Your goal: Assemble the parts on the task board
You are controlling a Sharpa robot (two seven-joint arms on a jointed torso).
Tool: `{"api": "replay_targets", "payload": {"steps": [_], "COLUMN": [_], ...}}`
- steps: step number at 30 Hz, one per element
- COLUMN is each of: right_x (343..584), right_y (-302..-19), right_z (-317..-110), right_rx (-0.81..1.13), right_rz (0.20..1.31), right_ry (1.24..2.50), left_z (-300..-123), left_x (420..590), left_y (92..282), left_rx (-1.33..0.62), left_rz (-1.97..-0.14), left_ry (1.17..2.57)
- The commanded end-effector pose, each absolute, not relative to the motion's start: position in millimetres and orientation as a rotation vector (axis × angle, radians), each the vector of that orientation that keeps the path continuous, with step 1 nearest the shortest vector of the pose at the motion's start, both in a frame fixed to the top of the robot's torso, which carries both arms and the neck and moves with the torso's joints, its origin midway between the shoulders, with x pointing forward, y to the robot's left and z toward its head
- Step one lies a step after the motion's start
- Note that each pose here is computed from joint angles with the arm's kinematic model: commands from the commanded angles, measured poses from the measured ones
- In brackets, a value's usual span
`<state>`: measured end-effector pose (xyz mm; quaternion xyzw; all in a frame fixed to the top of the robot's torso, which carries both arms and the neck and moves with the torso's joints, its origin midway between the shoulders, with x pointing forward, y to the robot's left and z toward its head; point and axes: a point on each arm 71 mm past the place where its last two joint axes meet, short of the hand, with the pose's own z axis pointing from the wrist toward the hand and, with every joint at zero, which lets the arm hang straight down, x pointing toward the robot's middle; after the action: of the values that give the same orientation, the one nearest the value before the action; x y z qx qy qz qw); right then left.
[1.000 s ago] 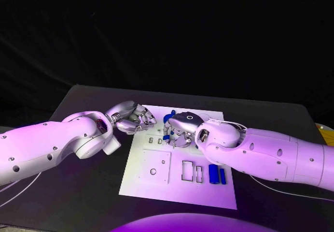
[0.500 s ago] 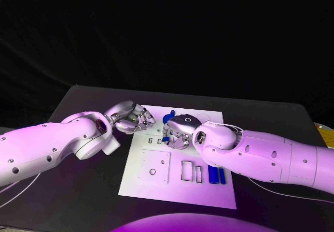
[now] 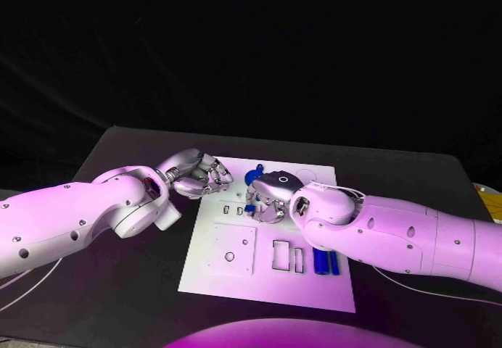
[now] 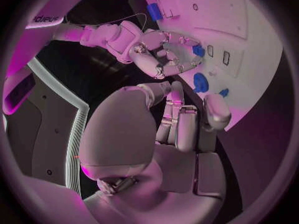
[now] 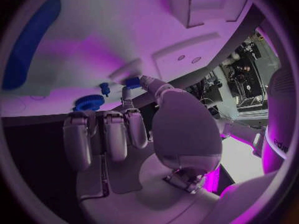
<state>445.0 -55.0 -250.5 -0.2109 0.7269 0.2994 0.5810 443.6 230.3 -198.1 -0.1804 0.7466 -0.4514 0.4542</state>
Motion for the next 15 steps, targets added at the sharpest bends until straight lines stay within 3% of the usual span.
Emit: {"api": "replay_targets", "payload": {"steps": [1,15], "right_x": [444.4,443.3], "right_y": [-55.7,-60.7], "right_z": [-252.5,-253.1], "right_rx": [-0.503,-0.495], "right_rz": [0.681,0.673], "right_ry": [1.703,1.707], "left_z": [-197.7,-198.7], "left_x": [443.8,444.9], "left_y": [229.5,231.9], "left_rx": [-0.458,-0.464], "left_rz": [-1.122,-1.110], "left_ry": [1.837,1.843]}}
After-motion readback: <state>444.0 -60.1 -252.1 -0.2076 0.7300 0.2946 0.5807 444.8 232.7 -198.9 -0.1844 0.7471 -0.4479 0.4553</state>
